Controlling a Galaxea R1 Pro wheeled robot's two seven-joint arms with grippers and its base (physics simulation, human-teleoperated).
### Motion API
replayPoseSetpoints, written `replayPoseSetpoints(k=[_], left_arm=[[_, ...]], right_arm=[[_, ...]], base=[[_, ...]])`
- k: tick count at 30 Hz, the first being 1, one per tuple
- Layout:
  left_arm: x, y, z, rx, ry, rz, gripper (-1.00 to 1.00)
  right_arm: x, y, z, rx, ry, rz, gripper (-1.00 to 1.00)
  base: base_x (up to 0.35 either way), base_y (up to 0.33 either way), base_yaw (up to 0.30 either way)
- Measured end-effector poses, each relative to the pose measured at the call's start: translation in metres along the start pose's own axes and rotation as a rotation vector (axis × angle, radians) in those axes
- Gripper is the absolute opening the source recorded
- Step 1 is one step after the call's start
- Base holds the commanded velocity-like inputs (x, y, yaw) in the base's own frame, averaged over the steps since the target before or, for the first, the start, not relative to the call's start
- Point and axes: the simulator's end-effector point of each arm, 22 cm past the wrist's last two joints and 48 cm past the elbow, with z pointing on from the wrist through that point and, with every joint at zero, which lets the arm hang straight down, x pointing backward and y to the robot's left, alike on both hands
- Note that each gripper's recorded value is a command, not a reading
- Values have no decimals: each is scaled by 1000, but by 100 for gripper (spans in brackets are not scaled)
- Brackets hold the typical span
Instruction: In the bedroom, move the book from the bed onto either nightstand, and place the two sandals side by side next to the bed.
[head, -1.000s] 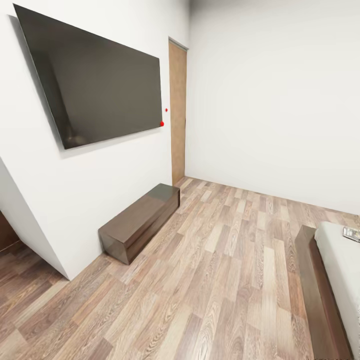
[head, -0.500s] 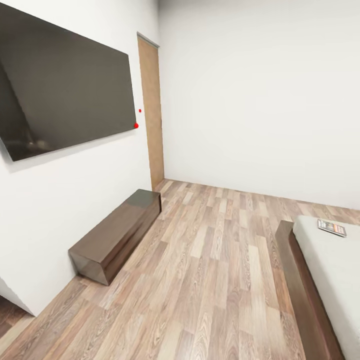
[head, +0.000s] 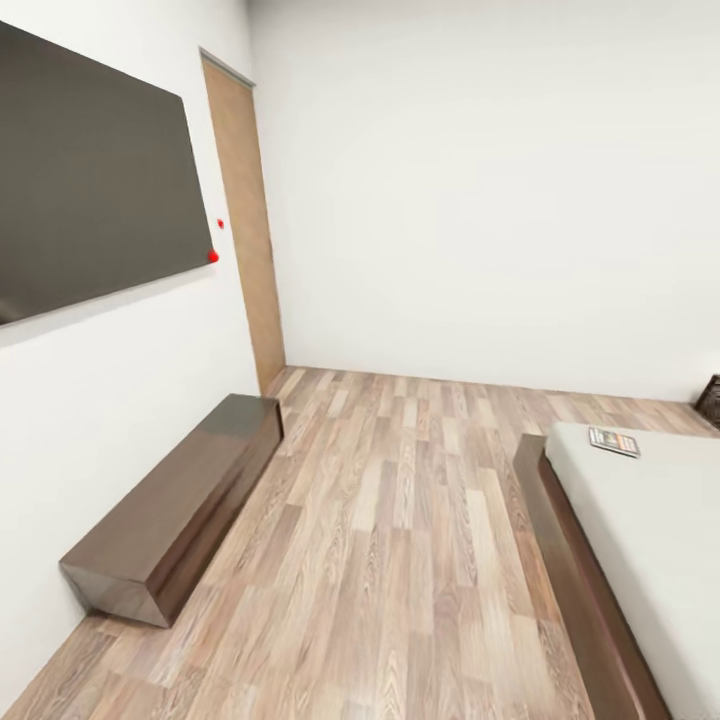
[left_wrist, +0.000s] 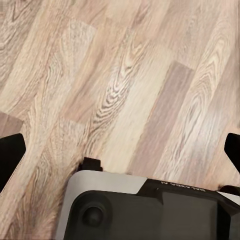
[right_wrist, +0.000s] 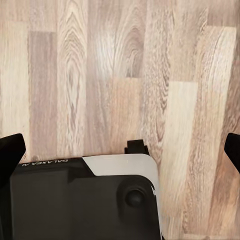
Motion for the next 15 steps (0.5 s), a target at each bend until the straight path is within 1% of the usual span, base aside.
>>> replayPoseSetpoints(k=[6, 8, 11, 15], left_arm=[[0, 0, 0, 0, 0, 0, 100], [0, 0, 0, 0, 0, 0, 100], [0, 0, 0, 0, 0, 0, 100], [0, 0, 0, 0, 0, 0, 100]], right_arm=[[0, 0, 0, 0, 0, 1, 100], [0, 0, 0, 0, 0, 1, 100], [0, 0, 0, 0, -1, 1, 100], [0, 0, 0, 0, -1, 1, 100]], base=[[290, 22, -299], [289, 5, -226], [289, 2, -90], [281, 0, -15]])
